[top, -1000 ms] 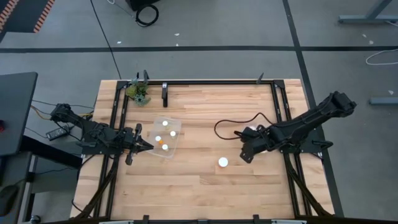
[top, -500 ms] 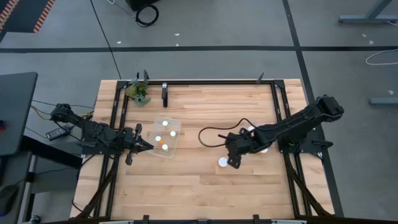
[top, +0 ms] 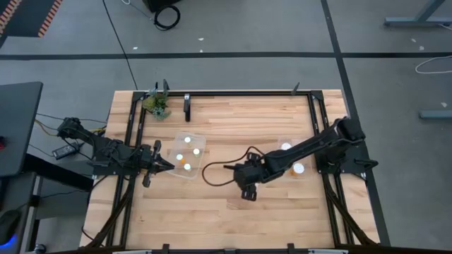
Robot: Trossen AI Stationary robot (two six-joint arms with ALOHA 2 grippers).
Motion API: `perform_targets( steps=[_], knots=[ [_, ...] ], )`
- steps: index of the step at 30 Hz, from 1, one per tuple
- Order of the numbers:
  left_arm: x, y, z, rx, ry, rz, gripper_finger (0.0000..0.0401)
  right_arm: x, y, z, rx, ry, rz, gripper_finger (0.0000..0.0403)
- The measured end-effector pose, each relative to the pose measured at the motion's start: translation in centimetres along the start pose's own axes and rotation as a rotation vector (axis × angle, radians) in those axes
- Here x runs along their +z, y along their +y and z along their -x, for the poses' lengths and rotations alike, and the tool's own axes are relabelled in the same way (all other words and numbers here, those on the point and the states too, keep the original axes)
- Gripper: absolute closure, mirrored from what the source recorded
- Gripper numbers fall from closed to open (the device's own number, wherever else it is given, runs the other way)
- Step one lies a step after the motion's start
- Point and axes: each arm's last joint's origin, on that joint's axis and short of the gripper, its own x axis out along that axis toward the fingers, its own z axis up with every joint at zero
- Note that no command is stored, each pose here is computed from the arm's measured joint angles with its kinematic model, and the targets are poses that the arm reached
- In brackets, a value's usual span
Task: Pick and place medicine bottles into bin by pill shape (circle, oval)
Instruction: Put the orange capsule bottle into the right transparent bin
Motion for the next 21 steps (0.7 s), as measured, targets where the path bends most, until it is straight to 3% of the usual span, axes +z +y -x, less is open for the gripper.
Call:
perform_targets(
  steps=[7, 21],
  knots=[
    [0.0, 0.0, 0.0, 0.000, 0.001, 0.000, 0.0362, -0.4, 1.0, -1.1, 0.004, 0.046, 0.078, 0.0150],
    [0.0, 0.0, 0.0, 0.000, 0.000, 0.000, 0.0369, -2.5, 1.7, -1.6, -0.073, 0.069, 0.089, 0.0150]
  ],
)
